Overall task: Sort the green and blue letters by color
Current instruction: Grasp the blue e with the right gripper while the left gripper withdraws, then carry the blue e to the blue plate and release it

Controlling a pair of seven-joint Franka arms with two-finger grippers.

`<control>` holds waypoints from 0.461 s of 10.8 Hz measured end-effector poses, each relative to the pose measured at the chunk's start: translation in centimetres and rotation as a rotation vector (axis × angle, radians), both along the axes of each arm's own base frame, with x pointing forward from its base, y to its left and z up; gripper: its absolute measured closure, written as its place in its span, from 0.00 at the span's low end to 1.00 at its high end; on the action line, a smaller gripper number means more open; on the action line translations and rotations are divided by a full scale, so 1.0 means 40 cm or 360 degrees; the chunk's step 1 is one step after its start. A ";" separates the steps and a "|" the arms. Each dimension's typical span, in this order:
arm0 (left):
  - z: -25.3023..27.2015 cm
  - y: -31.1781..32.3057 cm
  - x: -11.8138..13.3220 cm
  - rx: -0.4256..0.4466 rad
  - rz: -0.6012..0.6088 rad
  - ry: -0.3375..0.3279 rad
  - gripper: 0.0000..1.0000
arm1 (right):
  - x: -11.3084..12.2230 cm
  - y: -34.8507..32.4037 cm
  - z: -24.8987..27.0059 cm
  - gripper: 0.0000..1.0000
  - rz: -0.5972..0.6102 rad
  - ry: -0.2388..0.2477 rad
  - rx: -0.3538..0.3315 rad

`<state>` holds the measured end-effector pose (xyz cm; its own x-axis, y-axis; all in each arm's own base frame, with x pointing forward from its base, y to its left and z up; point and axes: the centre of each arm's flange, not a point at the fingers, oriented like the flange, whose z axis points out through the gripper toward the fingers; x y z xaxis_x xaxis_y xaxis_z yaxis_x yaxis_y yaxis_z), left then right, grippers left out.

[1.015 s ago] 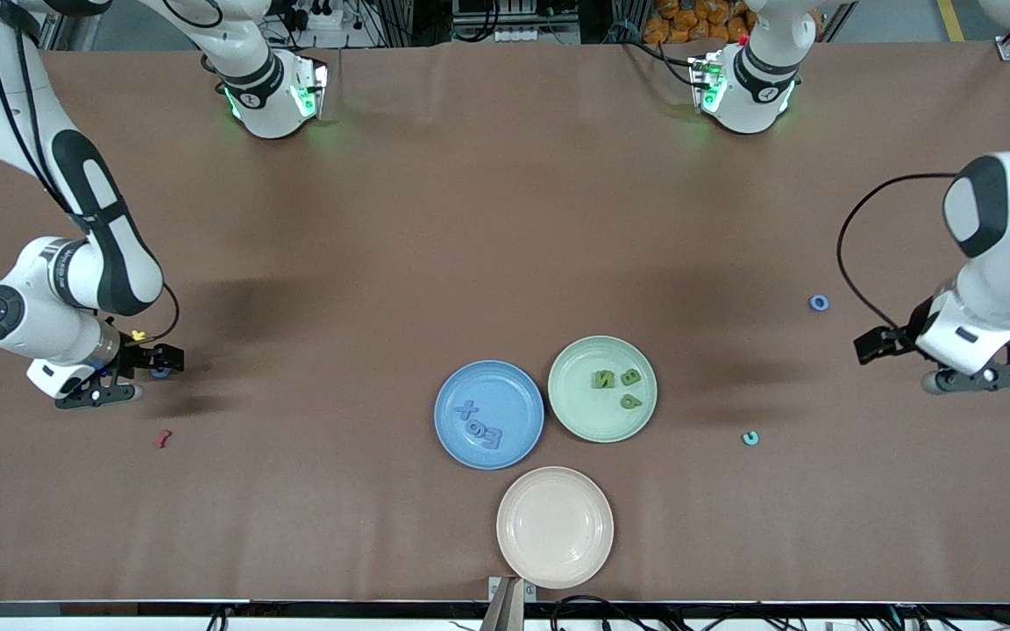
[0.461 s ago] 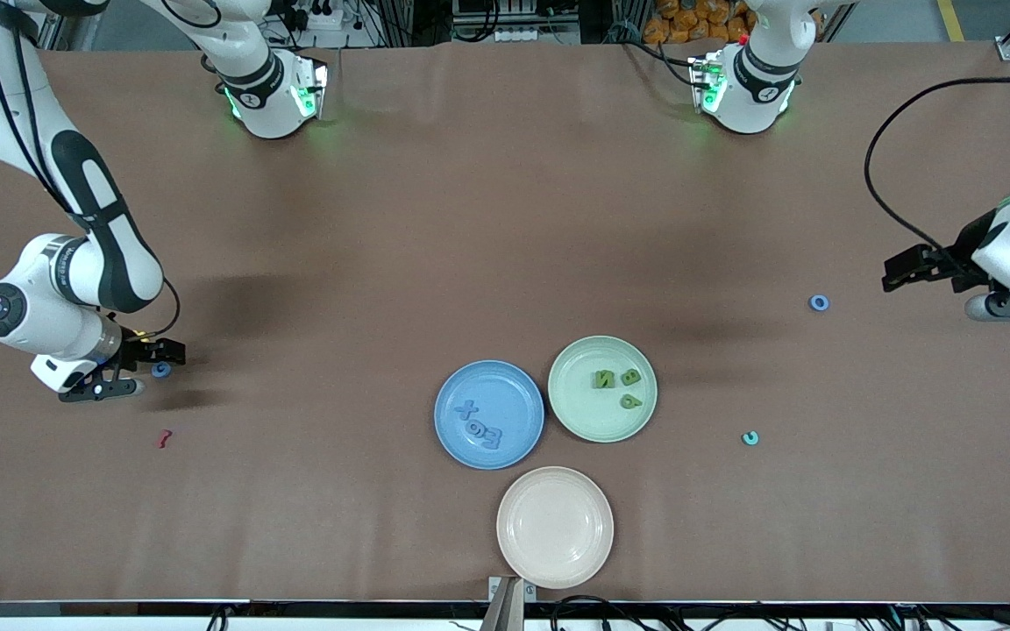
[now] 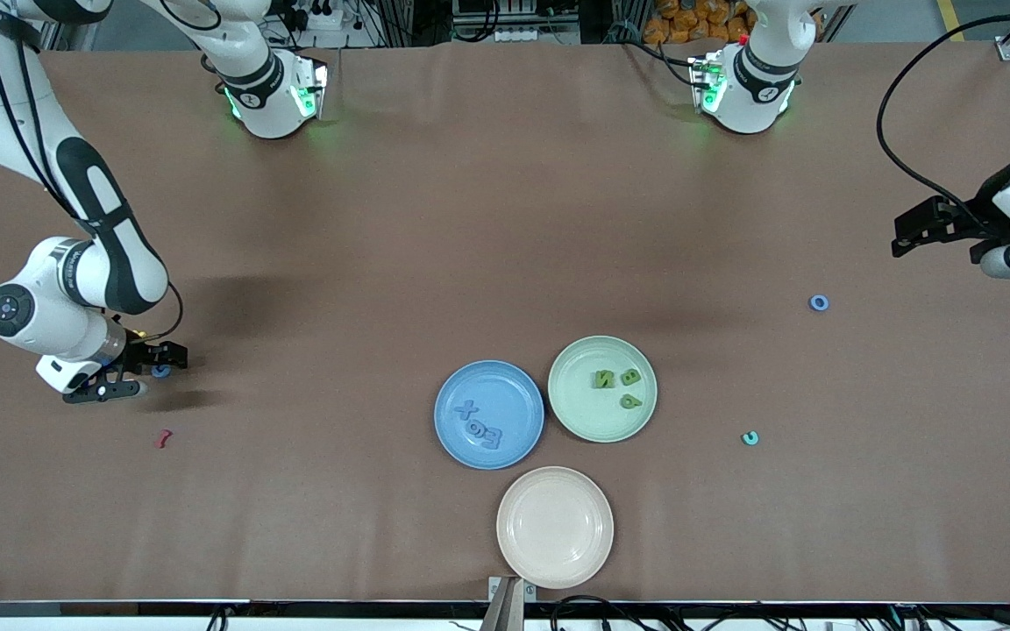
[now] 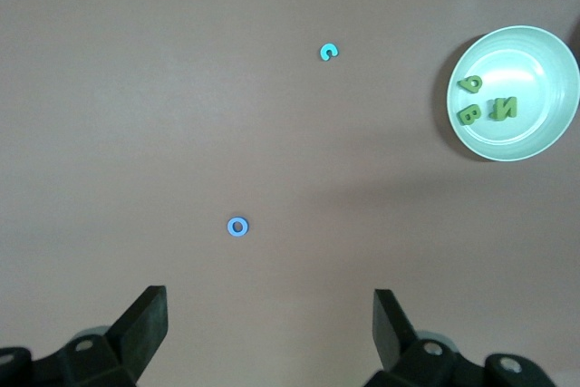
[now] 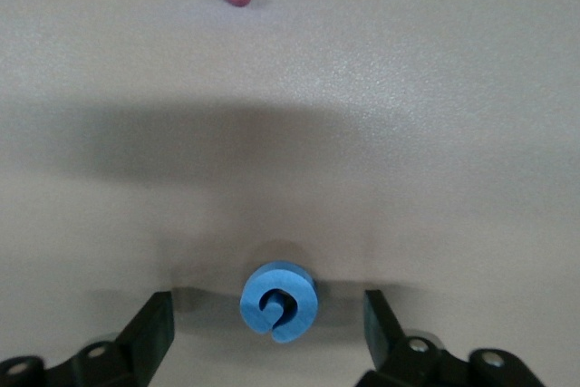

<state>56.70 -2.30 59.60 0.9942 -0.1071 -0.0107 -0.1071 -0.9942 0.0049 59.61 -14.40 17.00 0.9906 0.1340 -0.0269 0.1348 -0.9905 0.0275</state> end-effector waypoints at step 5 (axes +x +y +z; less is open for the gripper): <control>0.027 -0.030 -0.001 -0.0001 -0.0034 -0.0028 0.00 | 0.009 0.004 0.014 0.65 0.0005 -0.0021 0.0000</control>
